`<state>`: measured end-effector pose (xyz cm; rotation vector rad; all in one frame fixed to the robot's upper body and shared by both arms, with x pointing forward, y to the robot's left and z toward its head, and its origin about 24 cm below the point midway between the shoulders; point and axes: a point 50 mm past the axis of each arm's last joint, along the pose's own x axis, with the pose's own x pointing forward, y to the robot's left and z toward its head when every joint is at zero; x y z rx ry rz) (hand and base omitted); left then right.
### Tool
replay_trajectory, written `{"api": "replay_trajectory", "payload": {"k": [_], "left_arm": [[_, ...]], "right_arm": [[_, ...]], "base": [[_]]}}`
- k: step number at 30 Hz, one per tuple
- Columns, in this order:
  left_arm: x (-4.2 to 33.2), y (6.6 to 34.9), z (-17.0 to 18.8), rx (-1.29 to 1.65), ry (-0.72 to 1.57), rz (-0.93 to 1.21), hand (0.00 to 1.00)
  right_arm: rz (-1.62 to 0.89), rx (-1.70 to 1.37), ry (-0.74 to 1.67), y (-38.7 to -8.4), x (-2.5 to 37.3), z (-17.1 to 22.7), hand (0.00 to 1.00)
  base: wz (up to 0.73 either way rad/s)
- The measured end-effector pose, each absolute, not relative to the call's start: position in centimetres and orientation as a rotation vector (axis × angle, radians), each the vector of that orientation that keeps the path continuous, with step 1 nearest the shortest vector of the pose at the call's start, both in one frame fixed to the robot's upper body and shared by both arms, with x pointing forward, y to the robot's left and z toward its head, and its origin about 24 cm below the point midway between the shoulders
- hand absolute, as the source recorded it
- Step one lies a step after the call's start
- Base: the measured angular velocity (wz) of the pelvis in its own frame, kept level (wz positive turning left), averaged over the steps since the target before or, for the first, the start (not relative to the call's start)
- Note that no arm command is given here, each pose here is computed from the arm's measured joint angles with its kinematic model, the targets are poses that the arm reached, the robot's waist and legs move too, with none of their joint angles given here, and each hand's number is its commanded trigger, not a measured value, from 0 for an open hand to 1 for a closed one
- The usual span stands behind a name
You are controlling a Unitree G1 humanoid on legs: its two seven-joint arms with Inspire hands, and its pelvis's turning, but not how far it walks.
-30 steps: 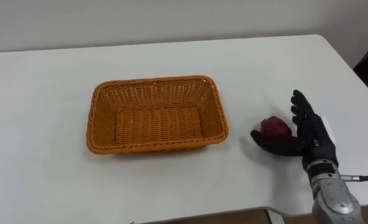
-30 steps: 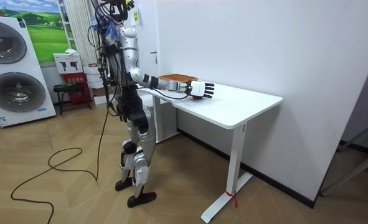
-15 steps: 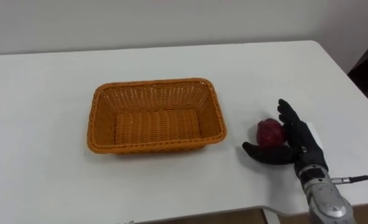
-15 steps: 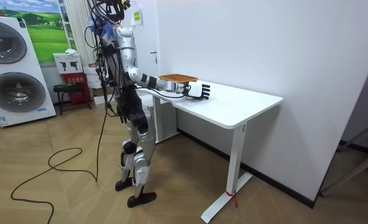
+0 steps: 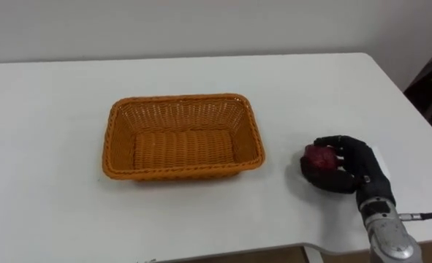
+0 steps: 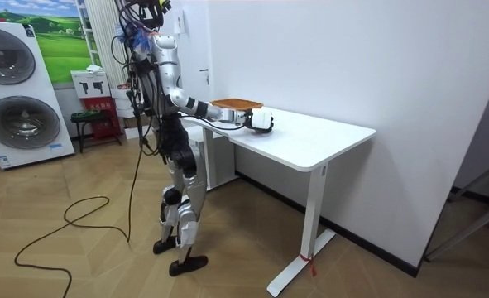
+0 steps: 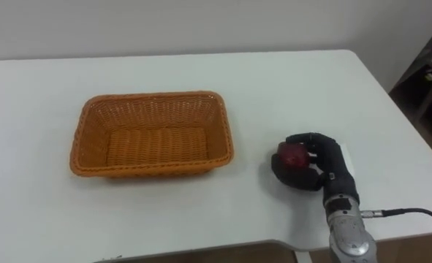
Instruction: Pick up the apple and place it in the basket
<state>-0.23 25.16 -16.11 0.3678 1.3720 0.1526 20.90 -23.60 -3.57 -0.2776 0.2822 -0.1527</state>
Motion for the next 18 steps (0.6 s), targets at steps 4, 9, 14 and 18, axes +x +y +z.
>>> {"api": "replay_trajectory", "payload": {"k": [4,9,14,18], "left_arm": [[-0.4,25.1,-16.1,0.368,1.377,0.15,0.0],[-0.9,25.1,-16.2,0.367,1.399,0.153,0.0],[-0.9,25.2,-16.2,0.368,1.399,0.157,0.0],[-0.7,25.2,-16.2,0.37,1.394,0.157,0.0]], "right_arm": [[-0.152,-0.276,0.276,-23.5,21.0,-3.4,1.0],[-0.153,-0.274,0.265,-23.4,21.3,-2.9,1.0],[-0.152,-0.267,0.228,-23.0,21.7,-2.0,1.0],[-0.148,-0.251,0.173,-22.6,22.2,-0.8,1.0]], "base": [[0.0],[0.0],[0.0],[0.0]]}}
